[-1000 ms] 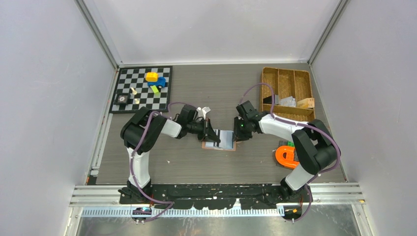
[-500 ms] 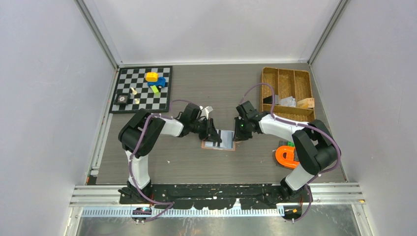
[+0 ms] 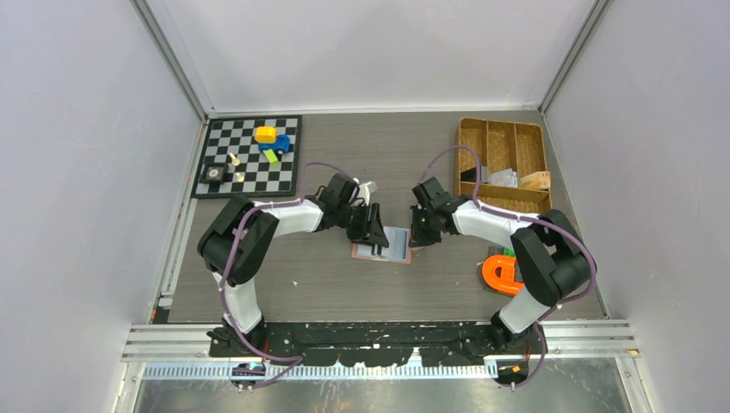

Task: Put the credit cards into the card holder
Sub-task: Insert the credit card into the card holder.

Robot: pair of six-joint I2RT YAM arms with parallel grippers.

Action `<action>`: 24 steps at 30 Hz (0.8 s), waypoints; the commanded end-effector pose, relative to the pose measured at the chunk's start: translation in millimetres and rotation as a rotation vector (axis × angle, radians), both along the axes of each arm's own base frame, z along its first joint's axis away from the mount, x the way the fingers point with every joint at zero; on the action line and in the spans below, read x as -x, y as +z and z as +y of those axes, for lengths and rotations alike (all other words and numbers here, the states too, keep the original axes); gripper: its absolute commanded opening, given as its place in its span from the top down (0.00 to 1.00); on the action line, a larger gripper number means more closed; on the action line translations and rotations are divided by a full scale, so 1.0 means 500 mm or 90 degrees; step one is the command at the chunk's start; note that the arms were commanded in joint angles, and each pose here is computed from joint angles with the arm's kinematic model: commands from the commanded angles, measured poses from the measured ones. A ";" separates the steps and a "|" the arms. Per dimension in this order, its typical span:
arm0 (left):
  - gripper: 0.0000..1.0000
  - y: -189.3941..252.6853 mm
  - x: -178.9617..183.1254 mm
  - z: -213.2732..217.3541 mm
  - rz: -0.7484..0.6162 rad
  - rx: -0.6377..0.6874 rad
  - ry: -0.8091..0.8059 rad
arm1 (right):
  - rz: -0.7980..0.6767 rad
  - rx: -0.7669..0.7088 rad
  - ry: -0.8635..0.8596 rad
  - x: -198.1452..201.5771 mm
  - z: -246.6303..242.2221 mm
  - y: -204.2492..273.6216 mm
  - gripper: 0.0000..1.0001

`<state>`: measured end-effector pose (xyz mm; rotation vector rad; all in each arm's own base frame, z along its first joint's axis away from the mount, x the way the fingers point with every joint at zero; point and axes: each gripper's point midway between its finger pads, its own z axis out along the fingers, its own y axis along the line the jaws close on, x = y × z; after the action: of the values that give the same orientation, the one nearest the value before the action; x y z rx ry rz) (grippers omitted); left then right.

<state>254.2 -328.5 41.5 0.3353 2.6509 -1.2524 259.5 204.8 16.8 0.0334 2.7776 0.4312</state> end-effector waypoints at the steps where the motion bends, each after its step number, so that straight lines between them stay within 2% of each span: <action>1: 0.55 0.019 -0.007 0.026 -0.037 -0.053 -0.004 | 0.038 0.066 -0.009 0.032 -0.035 -0.056 1.00; 8: 0.48 0.032 -0.007 0.031 -0.049 -0.066 -0.010 | 0.038 0.066 -0.010 0.032 -0.034 -0.055 1.00; 17: 0.48 0.015 0.000 0.011 -0.035 -0.055 -0.024 | 0.039 0.065 -0.011 0.033 -0.035 -0.055 0.99; 24: 0.49 0.024 -0.005 -0.022 -0.046 -0.013 -0.032 | 0.037 0.063 -0.012 0.032 -0.034 -0.054 1.00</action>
<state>249.2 -323.3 46.6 0.4073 2.6800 -1.1466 259.4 204.9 16.7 0.0379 2.7771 0.4274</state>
